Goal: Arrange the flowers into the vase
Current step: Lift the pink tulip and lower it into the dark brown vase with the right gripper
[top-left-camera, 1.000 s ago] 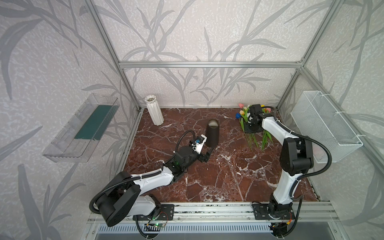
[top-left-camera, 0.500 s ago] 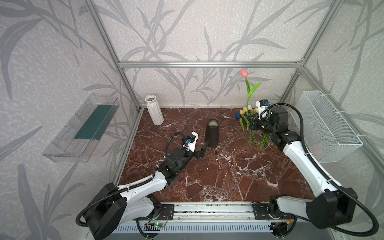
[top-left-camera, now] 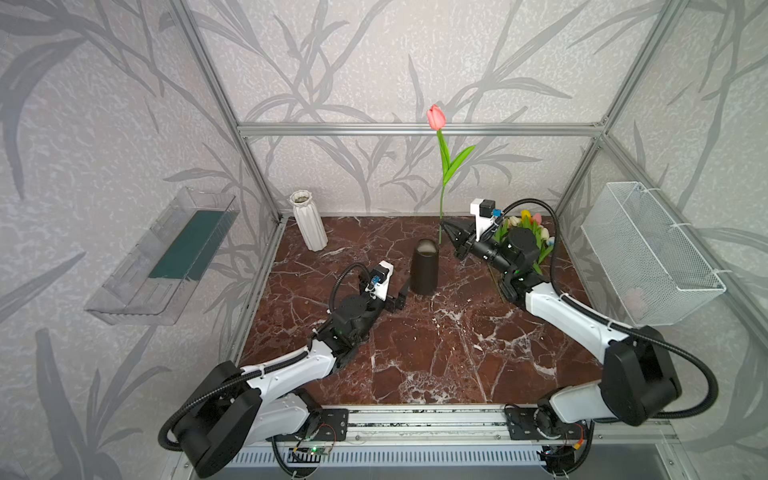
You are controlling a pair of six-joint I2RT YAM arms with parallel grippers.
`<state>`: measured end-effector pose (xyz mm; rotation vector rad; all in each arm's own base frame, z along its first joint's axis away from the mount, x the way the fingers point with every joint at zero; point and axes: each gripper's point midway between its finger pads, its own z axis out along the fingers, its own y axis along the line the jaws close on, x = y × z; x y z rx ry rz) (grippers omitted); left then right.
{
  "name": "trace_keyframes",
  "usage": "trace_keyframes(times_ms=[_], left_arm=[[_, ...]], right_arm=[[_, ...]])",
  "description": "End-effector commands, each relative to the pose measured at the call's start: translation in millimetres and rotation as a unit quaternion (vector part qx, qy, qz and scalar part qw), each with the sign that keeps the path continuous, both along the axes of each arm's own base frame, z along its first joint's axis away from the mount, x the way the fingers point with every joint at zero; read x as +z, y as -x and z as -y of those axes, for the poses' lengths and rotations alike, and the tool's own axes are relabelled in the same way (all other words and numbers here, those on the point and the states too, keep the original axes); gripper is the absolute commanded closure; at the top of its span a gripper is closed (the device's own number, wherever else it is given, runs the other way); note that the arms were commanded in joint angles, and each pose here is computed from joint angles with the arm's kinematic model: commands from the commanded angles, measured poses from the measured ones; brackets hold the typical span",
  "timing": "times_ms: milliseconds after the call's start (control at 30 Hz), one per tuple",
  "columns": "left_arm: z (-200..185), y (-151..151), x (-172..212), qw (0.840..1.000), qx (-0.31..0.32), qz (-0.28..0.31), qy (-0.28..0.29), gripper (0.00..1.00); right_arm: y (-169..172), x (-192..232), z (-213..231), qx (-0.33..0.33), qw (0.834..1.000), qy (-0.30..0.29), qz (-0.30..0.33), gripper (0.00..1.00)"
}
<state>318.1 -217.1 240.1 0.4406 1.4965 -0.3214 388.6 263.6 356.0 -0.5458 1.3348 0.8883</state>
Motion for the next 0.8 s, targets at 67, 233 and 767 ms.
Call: trace_keyframes(times_ms=[67,233,767], left_arm=[[-3,-8,11,1.0,0.015,0.014,0.008,0.11],[-3,-13,11,1.0,0.017,0.013,0.001,0.11],[5,-29,8,1.0,0.01,0.008,-0.01,0.11]], right_arm=[[-14,-6,-7,-0.017,0.997,-0.011,0.075,1.0],[-22,-29,-19,-0.02,0.996,0.011,0.085,1.0],[-7,-106,-18,-0.033,0.994,0.077,0.071,0.97]])
